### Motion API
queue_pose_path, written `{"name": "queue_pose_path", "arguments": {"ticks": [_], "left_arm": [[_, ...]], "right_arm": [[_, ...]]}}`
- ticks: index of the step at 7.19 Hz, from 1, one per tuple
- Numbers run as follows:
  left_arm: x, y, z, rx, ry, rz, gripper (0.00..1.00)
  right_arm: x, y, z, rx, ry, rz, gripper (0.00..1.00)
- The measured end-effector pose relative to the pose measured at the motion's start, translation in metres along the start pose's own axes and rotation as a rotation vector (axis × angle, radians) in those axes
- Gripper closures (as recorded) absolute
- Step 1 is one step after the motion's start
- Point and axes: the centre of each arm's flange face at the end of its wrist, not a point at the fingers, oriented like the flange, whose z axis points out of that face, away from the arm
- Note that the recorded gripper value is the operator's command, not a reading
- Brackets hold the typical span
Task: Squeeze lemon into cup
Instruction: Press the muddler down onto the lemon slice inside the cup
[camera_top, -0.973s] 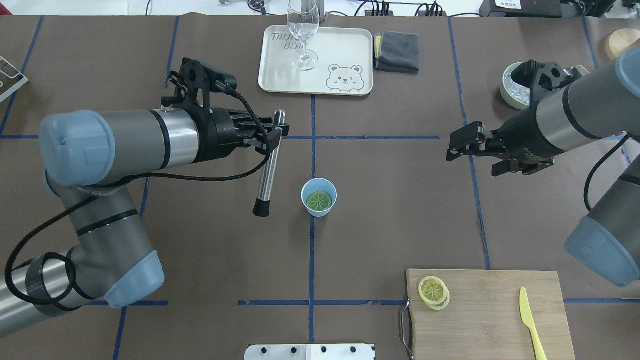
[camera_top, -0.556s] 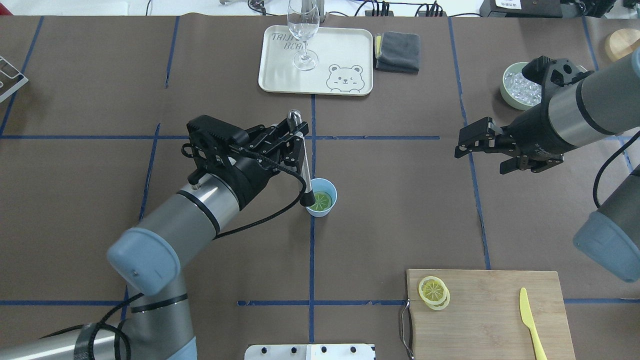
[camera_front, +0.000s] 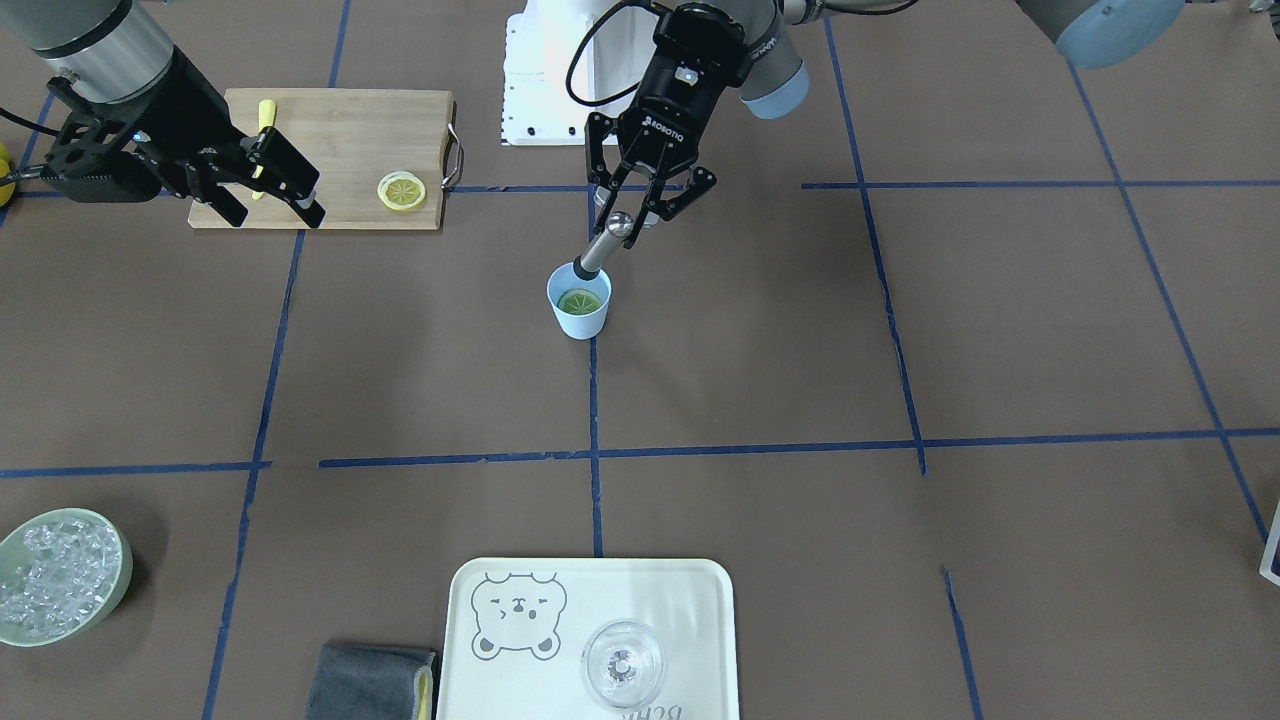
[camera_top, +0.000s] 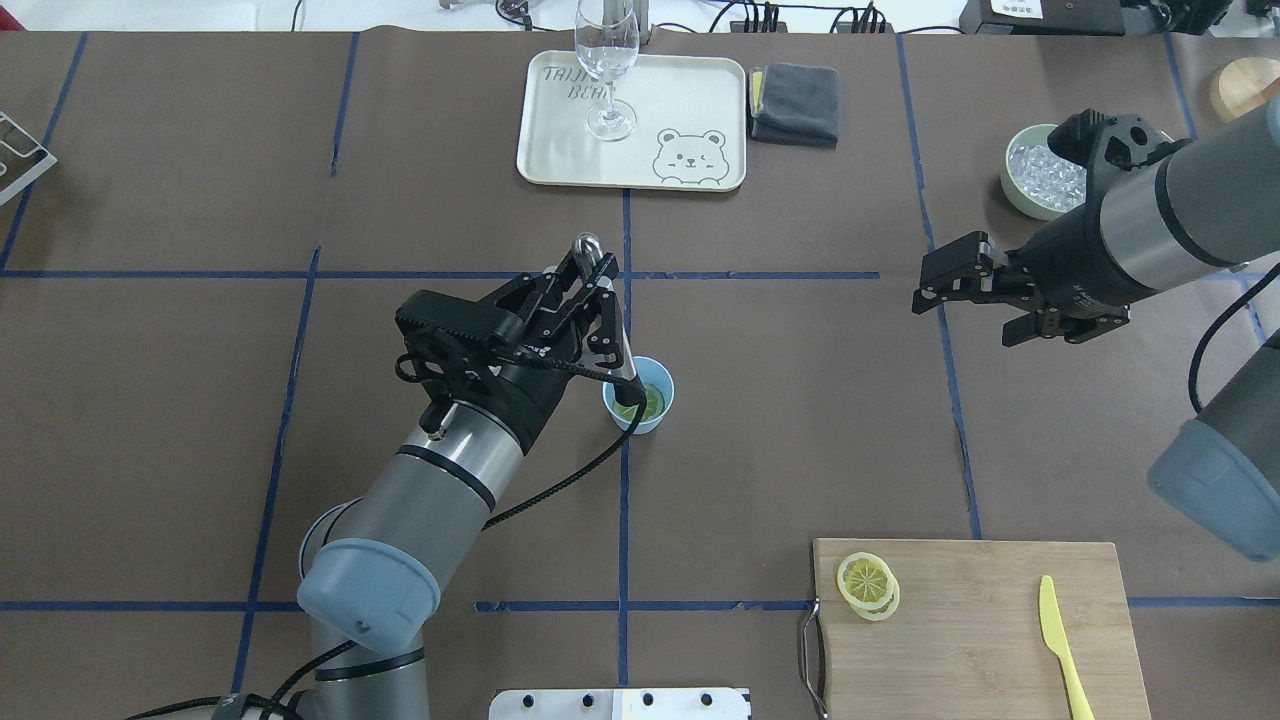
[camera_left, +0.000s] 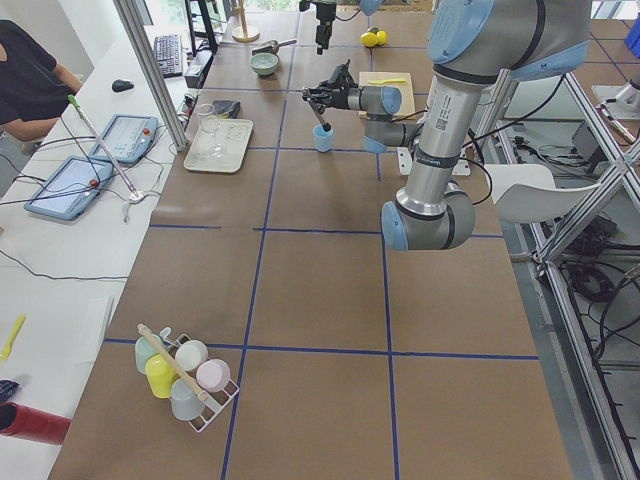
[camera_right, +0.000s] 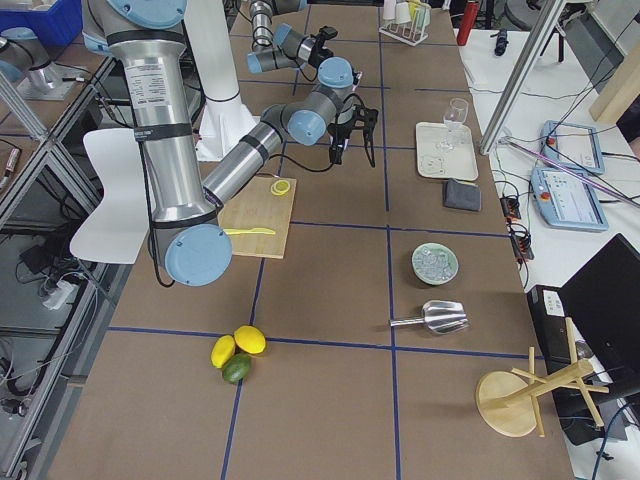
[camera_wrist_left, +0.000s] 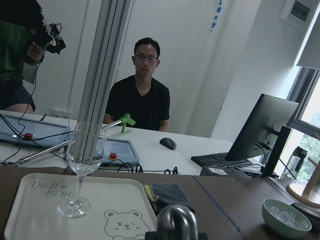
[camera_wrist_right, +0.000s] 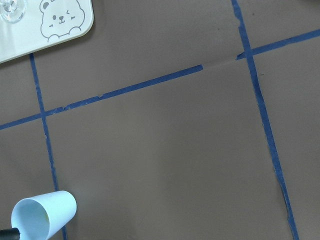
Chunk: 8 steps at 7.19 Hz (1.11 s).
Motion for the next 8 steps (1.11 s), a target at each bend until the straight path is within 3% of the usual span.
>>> {"name": "queue_pose_path", "arguments": {"ticks": [3, 8], "left_arm": [[0.009, 0.017, 0.009, 0.022, -0.047, 0.051, 1.0], [0.015, 0.052, 0.025, -0.003, -0.073, 0.094, 1.0]], "right_arm": [[0.001, 0.0, 0.0, -0.001, 0.0, 0.0, 0.0], [0.002, -0.003, 0.007, -0.003, 0.005, 0.002, 0.0]]}}
